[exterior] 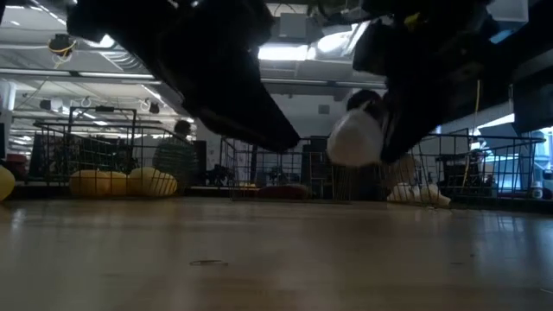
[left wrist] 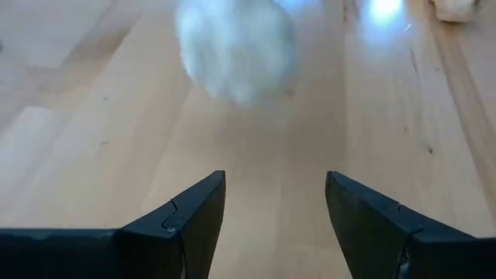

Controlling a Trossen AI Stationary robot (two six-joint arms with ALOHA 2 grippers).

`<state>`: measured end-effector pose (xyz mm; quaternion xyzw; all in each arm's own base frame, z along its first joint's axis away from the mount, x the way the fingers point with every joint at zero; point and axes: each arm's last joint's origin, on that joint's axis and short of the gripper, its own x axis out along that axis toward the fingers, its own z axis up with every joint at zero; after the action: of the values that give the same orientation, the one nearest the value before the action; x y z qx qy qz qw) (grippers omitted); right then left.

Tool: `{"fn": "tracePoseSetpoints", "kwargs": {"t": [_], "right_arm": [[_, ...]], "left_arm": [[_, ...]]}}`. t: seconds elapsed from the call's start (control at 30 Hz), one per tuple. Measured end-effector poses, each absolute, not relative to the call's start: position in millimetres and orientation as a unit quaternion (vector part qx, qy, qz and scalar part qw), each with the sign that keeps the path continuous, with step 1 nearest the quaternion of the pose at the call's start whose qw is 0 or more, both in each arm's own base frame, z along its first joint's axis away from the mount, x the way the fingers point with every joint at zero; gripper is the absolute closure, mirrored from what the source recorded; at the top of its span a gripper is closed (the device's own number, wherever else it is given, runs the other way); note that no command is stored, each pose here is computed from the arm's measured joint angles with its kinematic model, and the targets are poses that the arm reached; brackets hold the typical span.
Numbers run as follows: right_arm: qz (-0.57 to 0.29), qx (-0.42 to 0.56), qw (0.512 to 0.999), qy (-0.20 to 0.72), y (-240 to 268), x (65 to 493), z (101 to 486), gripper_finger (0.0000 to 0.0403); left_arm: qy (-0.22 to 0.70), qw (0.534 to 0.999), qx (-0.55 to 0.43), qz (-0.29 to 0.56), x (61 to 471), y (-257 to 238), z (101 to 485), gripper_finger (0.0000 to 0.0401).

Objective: Sort produce into baskets
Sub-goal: Put the white garlic into the right gold wire basket

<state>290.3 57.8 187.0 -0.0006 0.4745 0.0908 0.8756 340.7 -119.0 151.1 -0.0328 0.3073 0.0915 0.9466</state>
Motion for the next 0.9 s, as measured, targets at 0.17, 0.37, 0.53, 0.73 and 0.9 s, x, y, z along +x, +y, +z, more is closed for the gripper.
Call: {"fn": "tracePoseSetpoints", "kwargs": {"t": [0.17, 0.37, 0.53, 0.73, 0.9], "right_arm": [[0.026, 0.000, 0.885, 0.466, 30.2, 266.8, 221.1, 0.0393], [-0.076, -0.007, 0.893, 0.444, -14.0, 231.9, 268.5, 0.0392], [-0.184, -0.024, 0.888, 0.421, -54.6, 202.9, 294.5, 0.0392], [-0.292, 0.001, 0.859, 0.420, -102.7, 174.5, 300.3, 0.0391], [-0.333, 0.052, 0.838, 0.429, -129.8, 156.2, 296.5, 0.0391]], "left_arm": [[0.320, 0.940, -0.023, 0.113, 332.8, -114.9, 161.2, 0.0182], [0.323, 0.939, -0.023, 0.116, 331.6, -114.3, 162.2, 0.0182], [0.328, 0.937, -0.012, 0.119, 332.8, -109.3, 161.7, 0.0182], [0.330, 0.935, 0.014, 0.128, 337.6, -94.3, 162.2, 0.0182], [0.326, 0.936, 0.031, 0.128, 338.4, -85.2, 169.5, 0.0182]]}}
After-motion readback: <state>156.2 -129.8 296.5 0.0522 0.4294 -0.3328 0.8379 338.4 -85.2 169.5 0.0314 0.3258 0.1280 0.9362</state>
